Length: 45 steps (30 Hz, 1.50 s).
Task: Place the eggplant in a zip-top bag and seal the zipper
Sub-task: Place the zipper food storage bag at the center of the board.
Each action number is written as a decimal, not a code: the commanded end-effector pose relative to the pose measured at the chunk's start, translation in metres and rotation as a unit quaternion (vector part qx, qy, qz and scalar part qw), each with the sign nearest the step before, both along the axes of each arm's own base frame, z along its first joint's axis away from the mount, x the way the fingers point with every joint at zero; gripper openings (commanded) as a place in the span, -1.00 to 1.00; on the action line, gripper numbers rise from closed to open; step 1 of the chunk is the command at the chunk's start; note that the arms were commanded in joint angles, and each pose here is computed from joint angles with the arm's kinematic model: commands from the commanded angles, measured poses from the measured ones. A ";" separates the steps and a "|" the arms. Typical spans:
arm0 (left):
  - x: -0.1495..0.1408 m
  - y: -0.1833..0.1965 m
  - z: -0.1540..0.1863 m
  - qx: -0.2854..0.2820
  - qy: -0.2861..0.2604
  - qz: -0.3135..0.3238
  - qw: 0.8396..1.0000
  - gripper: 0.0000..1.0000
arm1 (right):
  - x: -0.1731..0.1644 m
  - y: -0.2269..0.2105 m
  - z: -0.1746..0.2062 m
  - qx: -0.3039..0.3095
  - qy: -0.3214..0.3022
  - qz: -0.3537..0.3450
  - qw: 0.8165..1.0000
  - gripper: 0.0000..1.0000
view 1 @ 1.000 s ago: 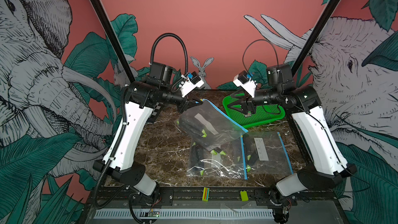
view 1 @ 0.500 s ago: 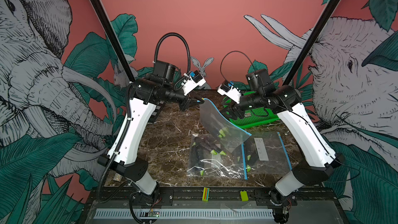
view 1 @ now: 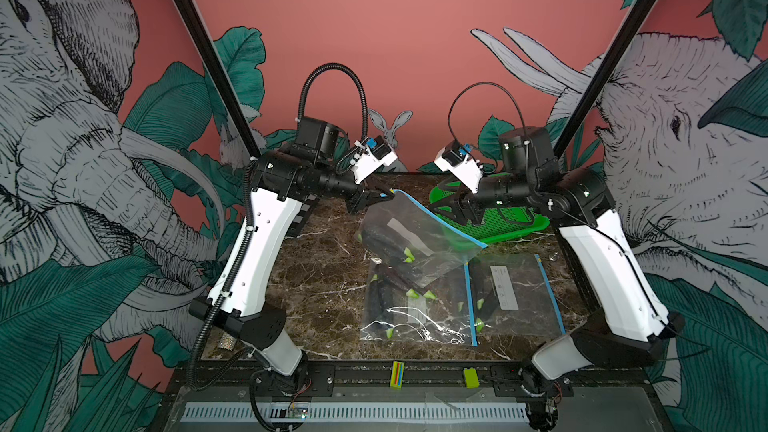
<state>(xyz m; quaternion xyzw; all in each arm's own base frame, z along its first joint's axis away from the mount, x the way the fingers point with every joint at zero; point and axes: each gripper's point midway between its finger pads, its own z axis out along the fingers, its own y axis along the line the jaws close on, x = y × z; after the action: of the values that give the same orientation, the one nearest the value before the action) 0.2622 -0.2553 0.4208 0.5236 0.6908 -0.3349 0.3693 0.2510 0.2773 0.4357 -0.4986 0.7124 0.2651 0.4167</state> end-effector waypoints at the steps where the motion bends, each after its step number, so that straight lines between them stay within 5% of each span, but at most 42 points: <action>1: -0.010 0.003 0.014 -0.015 -0.018 -0.011 1.000 -1.00 | 0.007 0.006 -0.013 -0.012 0.013 0.000 1.000 0.21; 9: -0.013 0.004 0.016 -0.018 -0.022 -0.010 1.000 -1.00 | 0.005 0.013 -0.023 -0.011 0.038 0.011 0.999 0.12; 14: -0.013 0.004 0.014 -0.019 -0.021 -0.010 1.000 -1.00 | 0.006 0.016 -0.028 -0.012 0.051 0.011 0.999 -0.43; 21: -0.012 0.004 0.016 -0.021 -0.023 -0.005 0.999 -1.00 | 0.007 0.019 -0.040 -0.015 0.060 0.017 0.998 -0.55; 25: -0.012 0.004 0.015 -0.022 -0.022 -0.004 1.000 -1.00 | 0.007 0.023 -0.040 -0.009 0.066 0.021 0.998 -1.00; 31: -0.010 0.005 0.015 -0.021 -0.023 0.006 1.000 -1.00 | 0.007 0.024 -0.029 0.006 0.060 0.022 0.998 -1.00; 34: -0.009 0.007 0.014 -0.019 -0.025 0.014 0.999 -0.77 | 0.014 0.028 -0.034 0.002 0.071 0.013 0.997 -1.00; 39: 0.005 0.016 0.019 -0.021 -0.029 0.058 0.998 0.21 | 0.019 0.029 -0.021 0.017 0.076 -0.004 0.997 -1.00; 45: 0.032 0.071 0.059 -0.067 -0.077 0.216 0.971 0.82 | 0.041 0.041 -0.009 0.025 0.086 -0.029 0.996 -1.00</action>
<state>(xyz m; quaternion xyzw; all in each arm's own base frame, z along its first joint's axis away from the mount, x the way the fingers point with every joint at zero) 0.2924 -0.2159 0.4409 0.4293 0.7332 -0.2862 0.4429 0.2839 0.3123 0.4178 -0.4602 0.7481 0.3067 0.3668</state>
